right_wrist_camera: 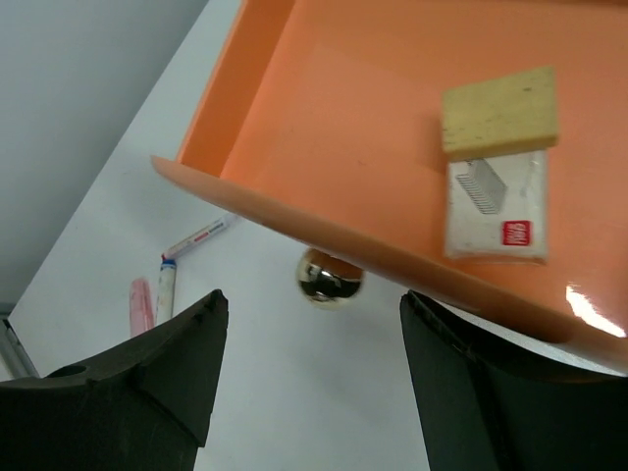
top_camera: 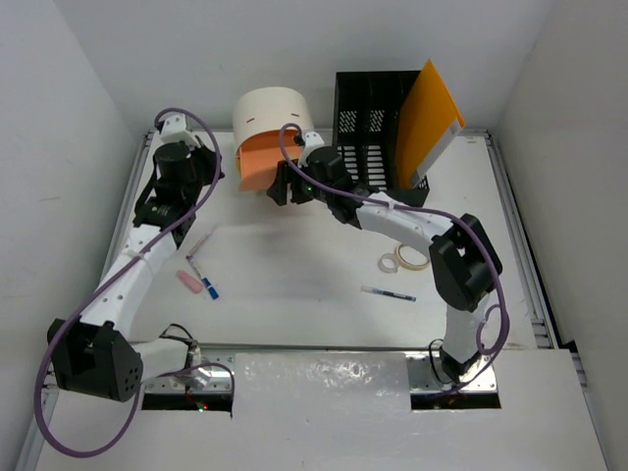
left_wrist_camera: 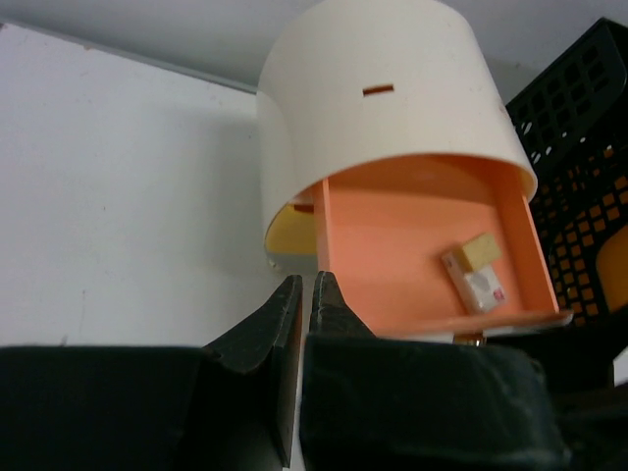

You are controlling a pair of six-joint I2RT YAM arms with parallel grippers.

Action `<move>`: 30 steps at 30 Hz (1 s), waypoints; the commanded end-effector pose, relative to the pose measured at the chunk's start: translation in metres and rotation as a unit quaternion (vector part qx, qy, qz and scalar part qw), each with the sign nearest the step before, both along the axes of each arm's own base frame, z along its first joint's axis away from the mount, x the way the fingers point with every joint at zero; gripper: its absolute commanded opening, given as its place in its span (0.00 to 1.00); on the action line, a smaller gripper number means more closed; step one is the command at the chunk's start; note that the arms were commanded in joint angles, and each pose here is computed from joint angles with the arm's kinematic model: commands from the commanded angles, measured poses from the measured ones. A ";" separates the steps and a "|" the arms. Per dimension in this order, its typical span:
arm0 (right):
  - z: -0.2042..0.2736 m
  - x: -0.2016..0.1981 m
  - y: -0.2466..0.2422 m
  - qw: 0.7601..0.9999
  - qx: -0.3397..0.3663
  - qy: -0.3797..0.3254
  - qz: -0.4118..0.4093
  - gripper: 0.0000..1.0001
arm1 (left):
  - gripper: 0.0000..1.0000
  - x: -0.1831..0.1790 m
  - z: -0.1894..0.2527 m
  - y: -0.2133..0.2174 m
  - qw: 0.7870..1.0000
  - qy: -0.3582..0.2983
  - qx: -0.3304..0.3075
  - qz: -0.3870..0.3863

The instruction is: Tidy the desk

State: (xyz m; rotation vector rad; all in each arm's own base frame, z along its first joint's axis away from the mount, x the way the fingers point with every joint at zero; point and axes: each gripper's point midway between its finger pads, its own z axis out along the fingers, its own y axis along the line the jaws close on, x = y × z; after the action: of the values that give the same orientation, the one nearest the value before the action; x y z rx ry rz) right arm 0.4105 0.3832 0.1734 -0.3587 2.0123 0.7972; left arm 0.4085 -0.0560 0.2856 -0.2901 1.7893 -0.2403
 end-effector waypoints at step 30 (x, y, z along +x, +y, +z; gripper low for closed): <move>0.072 0.100 0.035 0.977 0.033 -0.198 -0.072 0.71 | 0.00 -0.105 0.012 0.011 1.000 0.000 -0.025 -0.004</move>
State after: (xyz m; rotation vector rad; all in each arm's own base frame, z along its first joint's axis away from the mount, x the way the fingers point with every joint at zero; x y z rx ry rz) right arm 0.4967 0.4133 0.2014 -0.3288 1.7628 0.6347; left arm 0.3088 -0.0449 0.2956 -0.3183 1.7851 -0.2938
